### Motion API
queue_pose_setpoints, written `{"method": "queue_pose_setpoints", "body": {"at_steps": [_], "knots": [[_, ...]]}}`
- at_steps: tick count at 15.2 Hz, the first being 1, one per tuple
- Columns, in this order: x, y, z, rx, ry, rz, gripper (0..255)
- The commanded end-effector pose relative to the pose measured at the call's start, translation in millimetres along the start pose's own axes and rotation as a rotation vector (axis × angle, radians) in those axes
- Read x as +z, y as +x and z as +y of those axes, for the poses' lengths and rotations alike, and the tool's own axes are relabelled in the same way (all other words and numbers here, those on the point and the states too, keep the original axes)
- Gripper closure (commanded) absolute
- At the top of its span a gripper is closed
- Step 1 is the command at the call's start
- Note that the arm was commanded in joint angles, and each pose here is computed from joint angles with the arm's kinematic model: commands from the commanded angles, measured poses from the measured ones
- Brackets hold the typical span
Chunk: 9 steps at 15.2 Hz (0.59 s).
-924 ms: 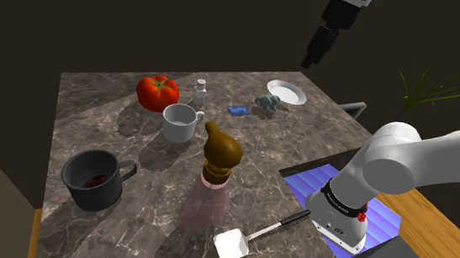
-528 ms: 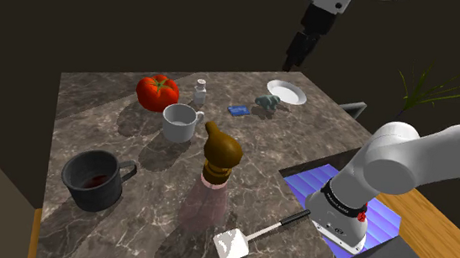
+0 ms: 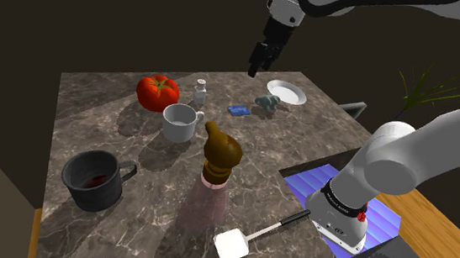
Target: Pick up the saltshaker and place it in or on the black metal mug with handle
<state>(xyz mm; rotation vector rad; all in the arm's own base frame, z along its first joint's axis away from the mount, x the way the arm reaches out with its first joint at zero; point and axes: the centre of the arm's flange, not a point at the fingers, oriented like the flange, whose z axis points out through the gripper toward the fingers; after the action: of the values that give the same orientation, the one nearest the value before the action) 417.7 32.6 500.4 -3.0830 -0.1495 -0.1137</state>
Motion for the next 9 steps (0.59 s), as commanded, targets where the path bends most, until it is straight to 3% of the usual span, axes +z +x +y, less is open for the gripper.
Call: {"method": "queue_pose_setpoints", "body": {"at_steps": [1,9], "knots": [[18,21,-6,-0.005,-0.007,0.010,0],[80,100,-28,-0.022,-0.039,0.044,0]]}}
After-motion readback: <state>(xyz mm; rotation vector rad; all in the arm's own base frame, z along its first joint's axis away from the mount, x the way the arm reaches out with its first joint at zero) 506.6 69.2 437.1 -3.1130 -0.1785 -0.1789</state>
